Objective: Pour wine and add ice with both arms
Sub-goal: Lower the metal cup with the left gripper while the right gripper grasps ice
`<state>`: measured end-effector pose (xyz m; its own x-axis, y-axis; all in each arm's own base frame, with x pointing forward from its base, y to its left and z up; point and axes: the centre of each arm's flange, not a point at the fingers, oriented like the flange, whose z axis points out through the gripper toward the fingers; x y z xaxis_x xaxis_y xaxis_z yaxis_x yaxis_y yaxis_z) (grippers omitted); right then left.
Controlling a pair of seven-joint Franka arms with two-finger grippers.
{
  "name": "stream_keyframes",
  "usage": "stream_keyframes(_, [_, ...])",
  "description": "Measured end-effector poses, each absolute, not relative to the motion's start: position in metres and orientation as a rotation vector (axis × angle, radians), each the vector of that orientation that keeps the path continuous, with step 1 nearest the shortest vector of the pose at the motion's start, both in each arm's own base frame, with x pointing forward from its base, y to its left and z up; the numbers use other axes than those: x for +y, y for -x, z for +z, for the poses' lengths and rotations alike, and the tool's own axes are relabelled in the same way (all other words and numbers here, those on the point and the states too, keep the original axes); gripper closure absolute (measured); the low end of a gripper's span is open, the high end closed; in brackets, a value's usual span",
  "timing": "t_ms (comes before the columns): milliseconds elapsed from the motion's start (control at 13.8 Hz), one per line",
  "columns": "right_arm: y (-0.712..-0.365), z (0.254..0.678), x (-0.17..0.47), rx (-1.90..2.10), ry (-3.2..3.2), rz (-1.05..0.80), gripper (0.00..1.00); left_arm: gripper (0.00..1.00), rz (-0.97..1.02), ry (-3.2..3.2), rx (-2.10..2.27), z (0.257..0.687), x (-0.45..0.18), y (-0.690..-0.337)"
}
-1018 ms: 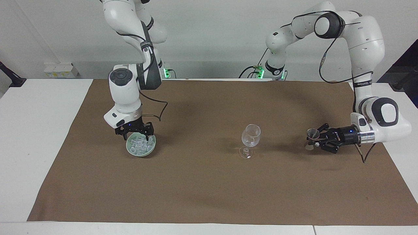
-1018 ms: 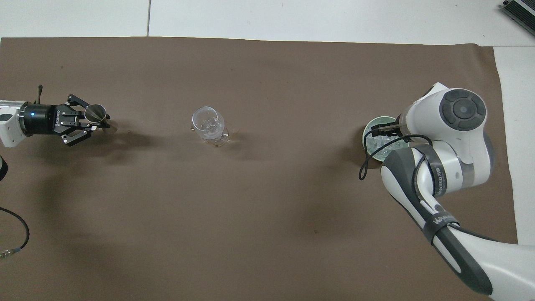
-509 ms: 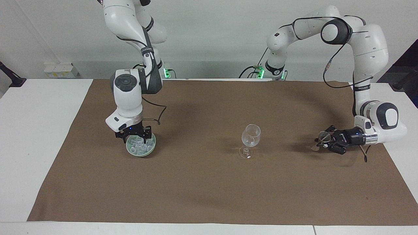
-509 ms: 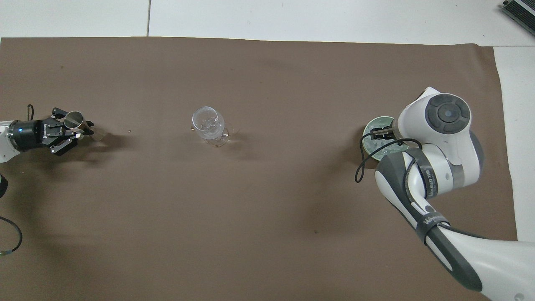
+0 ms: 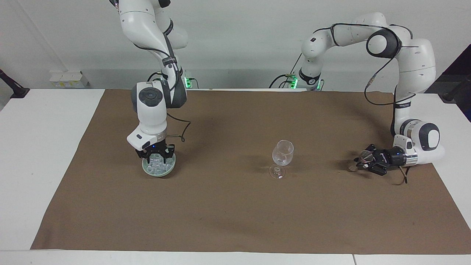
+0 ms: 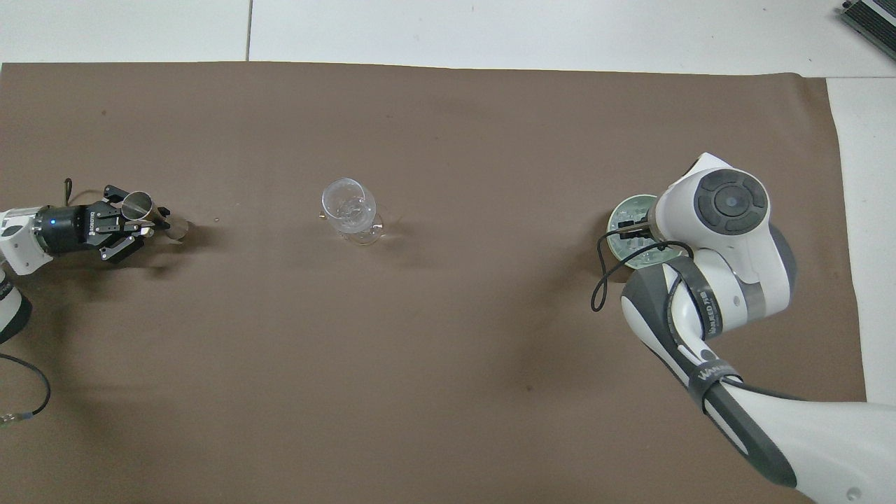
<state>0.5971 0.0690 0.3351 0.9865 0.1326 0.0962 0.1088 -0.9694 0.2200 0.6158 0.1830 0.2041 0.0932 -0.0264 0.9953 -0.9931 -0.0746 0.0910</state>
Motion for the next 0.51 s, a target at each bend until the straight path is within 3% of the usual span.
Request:
stream_keyframes(145, [-0.597, 0.335, 0.069, 0.180, -2.915, 0.164, 0.73, 0.79, 1.208, -1.321, -1.146, 0.204, 0.188, -0.614])
stream_keyframes(218, [-0.598, 0.336, 0.069, 0.179, -2.915, 0.167, 0.77, 0.79, 1.222, -1.319, -1.142, 0.203, 0.190, -0.614])
stream_keyframes(509, [-0.605, 0.356, 0.070, 0.147, -2.916, 0.231, 0.77, 0.79, 1.279, -1.319, -1.092, 0.193, 0.189, -0.616])
